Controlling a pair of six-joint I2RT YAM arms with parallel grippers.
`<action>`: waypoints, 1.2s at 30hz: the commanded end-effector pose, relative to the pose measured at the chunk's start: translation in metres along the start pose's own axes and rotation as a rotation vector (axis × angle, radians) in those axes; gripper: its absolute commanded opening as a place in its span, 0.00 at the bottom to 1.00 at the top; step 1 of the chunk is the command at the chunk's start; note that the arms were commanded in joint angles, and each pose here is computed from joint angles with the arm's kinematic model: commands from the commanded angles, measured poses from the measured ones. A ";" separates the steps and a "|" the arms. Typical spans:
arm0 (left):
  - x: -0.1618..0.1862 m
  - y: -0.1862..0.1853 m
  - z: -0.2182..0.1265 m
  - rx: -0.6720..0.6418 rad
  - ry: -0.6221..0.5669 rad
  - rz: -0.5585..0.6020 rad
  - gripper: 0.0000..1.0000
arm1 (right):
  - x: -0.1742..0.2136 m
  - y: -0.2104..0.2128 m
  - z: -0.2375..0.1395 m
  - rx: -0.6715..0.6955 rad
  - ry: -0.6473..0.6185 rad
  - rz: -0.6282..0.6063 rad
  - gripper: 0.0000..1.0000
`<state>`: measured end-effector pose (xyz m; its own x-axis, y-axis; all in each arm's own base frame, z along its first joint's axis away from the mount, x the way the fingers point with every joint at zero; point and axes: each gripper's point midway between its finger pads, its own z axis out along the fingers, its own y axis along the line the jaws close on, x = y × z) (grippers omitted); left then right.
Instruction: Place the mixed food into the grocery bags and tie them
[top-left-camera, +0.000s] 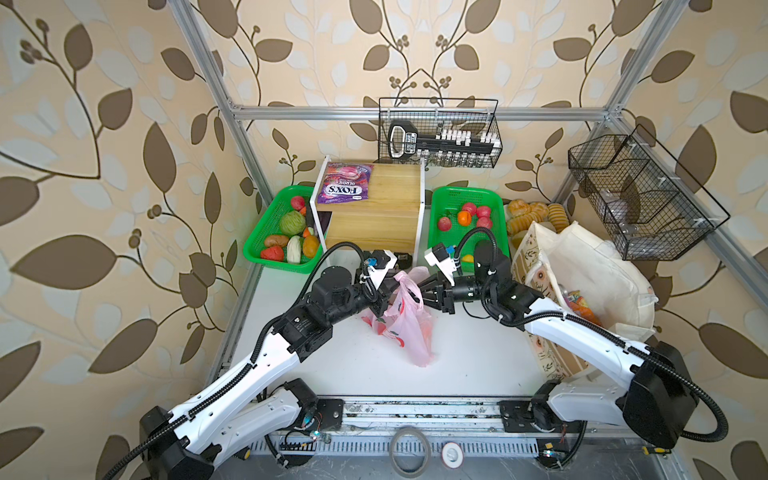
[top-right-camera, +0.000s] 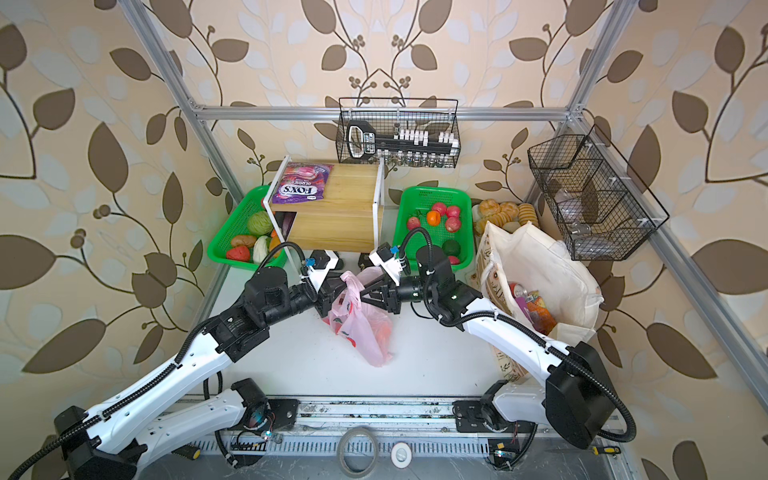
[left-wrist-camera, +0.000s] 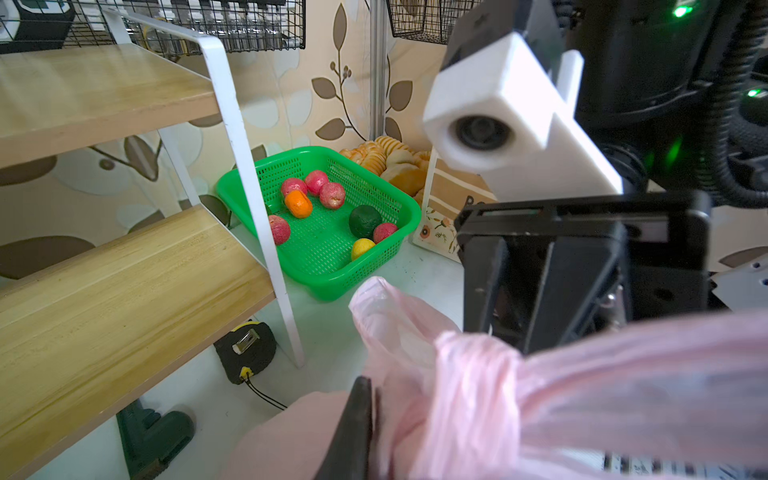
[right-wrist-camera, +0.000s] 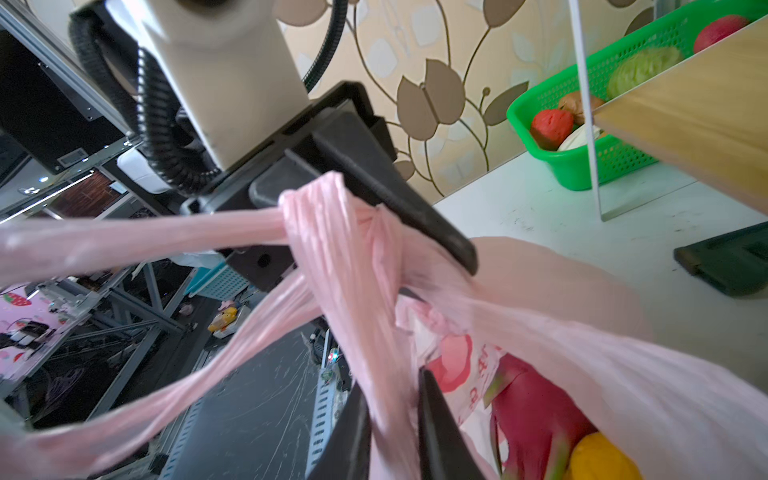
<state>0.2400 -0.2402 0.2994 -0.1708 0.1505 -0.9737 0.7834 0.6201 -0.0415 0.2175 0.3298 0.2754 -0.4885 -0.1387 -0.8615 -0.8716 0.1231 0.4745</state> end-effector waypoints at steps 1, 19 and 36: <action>-0.024 -0.009 -0.004 0.055 -0.097 0.009 0.15 | 0.008 0.020 0.004 -0.057 0.023 -0.002 0.20; -0.007 -0.031 0.000 0.210 -0.182 -0.096 0.12 | 0.050 0.021 0.018 0.035 0.002 0.077 0.36; -0.003 -0.035 0.001 0.238 -0.218 -0.071 0.08 | 0.000 0.006 -0.079 0.381 -0.311 0.001 0.20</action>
<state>0.2164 -0.2635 0.2810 -0.1821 -0.0161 -0.9832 0.8772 0.4491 -0.1698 0.1890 0.2648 0.3111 -0.3536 0.1254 -0.9270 -0.8401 0.3932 0.3736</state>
